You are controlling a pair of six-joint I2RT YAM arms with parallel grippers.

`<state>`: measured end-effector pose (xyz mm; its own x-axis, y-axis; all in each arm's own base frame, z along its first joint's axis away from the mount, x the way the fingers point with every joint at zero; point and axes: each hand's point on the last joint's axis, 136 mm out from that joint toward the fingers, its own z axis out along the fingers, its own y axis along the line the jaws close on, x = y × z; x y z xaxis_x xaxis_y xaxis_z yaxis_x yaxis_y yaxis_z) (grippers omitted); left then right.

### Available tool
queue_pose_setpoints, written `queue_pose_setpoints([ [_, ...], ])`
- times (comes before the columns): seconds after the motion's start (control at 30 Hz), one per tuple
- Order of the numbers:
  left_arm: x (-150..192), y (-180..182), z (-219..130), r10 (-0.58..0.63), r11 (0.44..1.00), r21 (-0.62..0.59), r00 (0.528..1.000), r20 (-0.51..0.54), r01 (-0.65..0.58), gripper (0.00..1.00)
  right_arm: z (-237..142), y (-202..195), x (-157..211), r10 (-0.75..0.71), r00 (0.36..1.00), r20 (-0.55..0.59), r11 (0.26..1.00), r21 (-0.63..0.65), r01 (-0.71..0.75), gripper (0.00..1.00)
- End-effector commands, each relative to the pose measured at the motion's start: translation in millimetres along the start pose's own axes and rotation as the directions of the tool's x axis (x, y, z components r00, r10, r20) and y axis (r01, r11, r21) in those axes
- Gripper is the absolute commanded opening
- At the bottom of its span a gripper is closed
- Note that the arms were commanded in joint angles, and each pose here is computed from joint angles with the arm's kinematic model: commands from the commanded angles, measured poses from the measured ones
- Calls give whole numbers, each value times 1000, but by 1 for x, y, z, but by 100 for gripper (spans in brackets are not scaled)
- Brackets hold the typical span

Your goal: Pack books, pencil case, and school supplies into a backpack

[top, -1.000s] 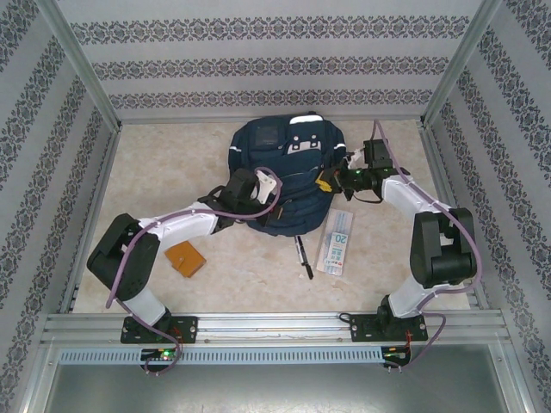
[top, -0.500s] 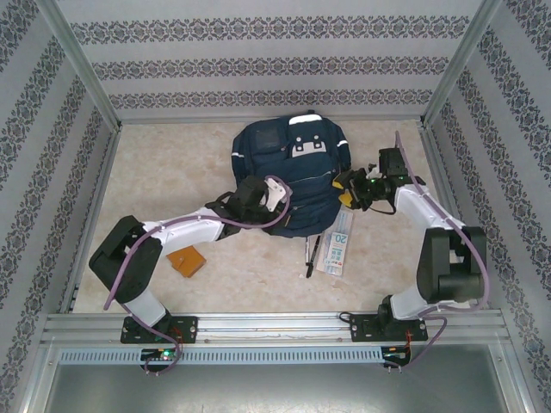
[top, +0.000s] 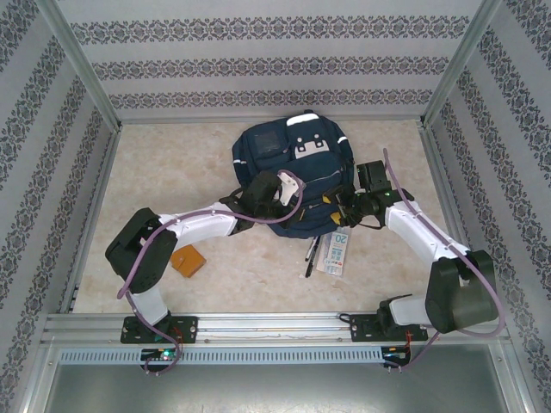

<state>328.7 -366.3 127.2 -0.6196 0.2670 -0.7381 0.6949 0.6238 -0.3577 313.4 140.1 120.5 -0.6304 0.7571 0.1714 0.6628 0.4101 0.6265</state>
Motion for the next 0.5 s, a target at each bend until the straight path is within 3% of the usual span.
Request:
queue_pose_setpoints([
  [0.0, -17, -12, -3, 15, 1000, 24, 998, 68, -17, 0, 8, 10, -3, -14, 1000, 13, 1000, 2, 13, 50],
  [0.27, -13, -12, 0, 8, 999, 35, 999, 50, -10, 0, 34, 40, 8, -51, 998, -47, 999, -10, 51, 42],
  [0.4, -9, -6, -3, 23, 1000, 2, 999, 47, -23, 0, 41, 42, 7, -72, 996, -60, 997, -4, 72, 12],
  [0.47, -6, 1, -8, 29, 999, -26, 999, 46, -28, 0, 39, 41, 6, -85, 995, -59, 996, 1, 85, 4],
])
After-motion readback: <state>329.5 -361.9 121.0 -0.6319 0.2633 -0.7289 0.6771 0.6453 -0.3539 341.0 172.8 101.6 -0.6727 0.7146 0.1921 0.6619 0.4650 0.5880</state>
